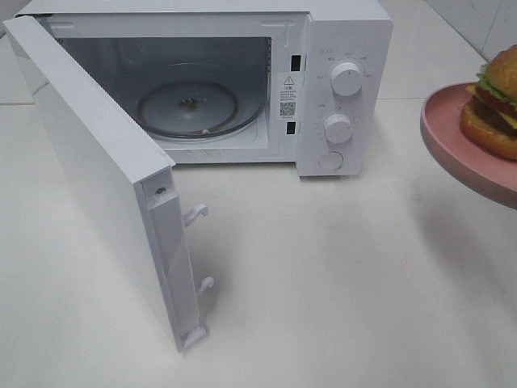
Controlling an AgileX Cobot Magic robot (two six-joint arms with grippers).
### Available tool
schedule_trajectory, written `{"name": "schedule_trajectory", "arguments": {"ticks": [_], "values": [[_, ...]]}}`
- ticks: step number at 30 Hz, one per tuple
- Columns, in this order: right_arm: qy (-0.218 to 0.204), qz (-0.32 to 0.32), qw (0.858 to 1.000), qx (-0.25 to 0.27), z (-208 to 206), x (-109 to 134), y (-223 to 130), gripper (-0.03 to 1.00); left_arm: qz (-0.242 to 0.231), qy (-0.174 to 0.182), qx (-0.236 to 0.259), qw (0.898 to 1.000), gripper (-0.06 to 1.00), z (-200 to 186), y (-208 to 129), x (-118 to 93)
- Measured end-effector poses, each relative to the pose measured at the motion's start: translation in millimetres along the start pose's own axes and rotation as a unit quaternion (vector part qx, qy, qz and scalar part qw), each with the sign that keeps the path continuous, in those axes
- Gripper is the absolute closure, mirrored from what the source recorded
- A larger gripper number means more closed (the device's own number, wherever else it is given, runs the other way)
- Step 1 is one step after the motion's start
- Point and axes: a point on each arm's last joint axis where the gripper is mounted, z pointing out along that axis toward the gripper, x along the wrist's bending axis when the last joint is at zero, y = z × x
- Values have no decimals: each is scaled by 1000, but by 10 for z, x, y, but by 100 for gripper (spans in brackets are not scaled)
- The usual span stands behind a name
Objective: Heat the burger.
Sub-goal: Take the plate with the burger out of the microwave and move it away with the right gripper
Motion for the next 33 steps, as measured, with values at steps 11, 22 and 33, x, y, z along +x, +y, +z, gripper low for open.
{"name": "schedule_trajectory", "arguments": {"ticks": [11,22,33], "values": [[-15,146,984,105,171,-34,-51,88,0,0,0,1000,-5,0,0,0],[-40,294,941,165,456,-38,42,88,0,0,0,1000,-5,0,0,0],[-39,359,906,221,771,53,139,88,0,0,0,1000,-5,0,0,0]]}}
